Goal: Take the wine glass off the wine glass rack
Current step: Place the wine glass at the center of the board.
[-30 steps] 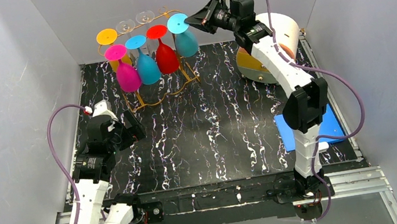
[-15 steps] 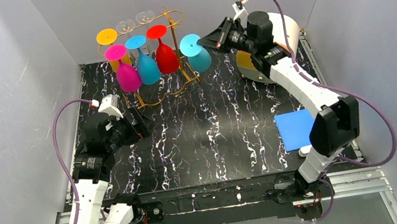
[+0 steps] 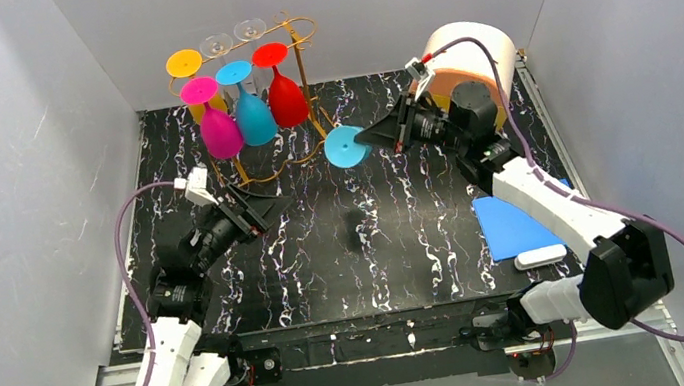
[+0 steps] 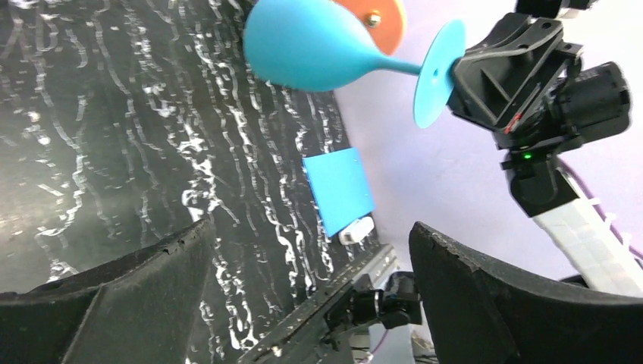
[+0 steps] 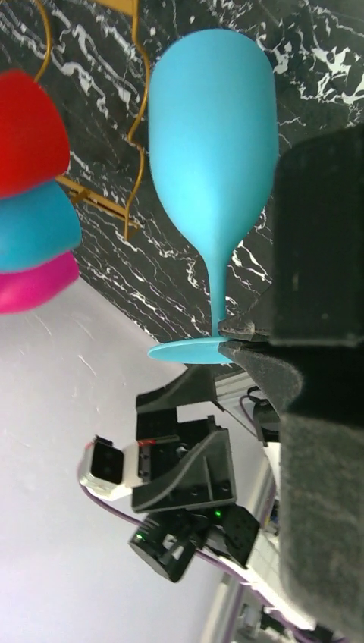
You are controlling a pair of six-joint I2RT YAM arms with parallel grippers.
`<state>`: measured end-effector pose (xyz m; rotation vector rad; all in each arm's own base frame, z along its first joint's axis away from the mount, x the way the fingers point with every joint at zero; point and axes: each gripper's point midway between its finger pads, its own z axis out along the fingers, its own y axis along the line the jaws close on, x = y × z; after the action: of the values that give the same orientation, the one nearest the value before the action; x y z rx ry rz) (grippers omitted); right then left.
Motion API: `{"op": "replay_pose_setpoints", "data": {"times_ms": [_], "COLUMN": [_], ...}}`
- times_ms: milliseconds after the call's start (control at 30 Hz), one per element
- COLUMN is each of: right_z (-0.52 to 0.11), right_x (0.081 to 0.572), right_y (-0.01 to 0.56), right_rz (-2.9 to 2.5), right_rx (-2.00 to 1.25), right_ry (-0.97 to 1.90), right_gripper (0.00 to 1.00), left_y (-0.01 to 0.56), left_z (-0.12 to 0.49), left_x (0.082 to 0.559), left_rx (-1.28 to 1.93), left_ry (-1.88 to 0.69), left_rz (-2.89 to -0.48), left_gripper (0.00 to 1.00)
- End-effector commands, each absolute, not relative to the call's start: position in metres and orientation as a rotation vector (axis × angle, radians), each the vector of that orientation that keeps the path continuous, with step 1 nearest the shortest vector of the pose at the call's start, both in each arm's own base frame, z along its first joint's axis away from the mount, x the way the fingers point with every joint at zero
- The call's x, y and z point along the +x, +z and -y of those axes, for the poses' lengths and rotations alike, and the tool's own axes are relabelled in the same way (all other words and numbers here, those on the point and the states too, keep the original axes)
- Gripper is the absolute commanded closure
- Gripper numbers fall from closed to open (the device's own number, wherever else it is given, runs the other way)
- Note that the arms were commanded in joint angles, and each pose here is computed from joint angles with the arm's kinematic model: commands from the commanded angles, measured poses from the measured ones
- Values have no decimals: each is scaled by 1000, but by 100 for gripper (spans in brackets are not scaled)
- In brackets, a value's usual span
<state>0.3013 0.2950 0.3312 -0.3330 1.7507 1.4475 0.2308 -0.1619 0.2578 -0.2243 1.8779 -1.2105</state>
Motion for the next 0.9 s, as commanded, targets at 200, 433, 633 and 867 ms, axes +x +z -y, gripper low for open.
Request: {"op": "replay_pose_setpoints", "data": {"times_ms": [200,433,633,867], "right_z": [-314,-313,-317,-323], "right_x": [241,231,220,214], "right_y": [359,352,349,351], "right_rz": [-1549,-1568,-1562,-1546], "right_rx": [-540,-541,-564,-601], "right_ry": [1453,1463,1542,1617], "right_gripper": [99,99,99,99], "left_y": [281,299,303,304], "left_z": [215,246,255,262], "left_x": [210,211,206,209], "left_rx": [-106,-18,32,-3], "left_ry": [-1428,-1450,-1472,-1539], "left_rz": [-1819,-1775,-1750,-1711], "left_gripper": [10,16,31,53]}}
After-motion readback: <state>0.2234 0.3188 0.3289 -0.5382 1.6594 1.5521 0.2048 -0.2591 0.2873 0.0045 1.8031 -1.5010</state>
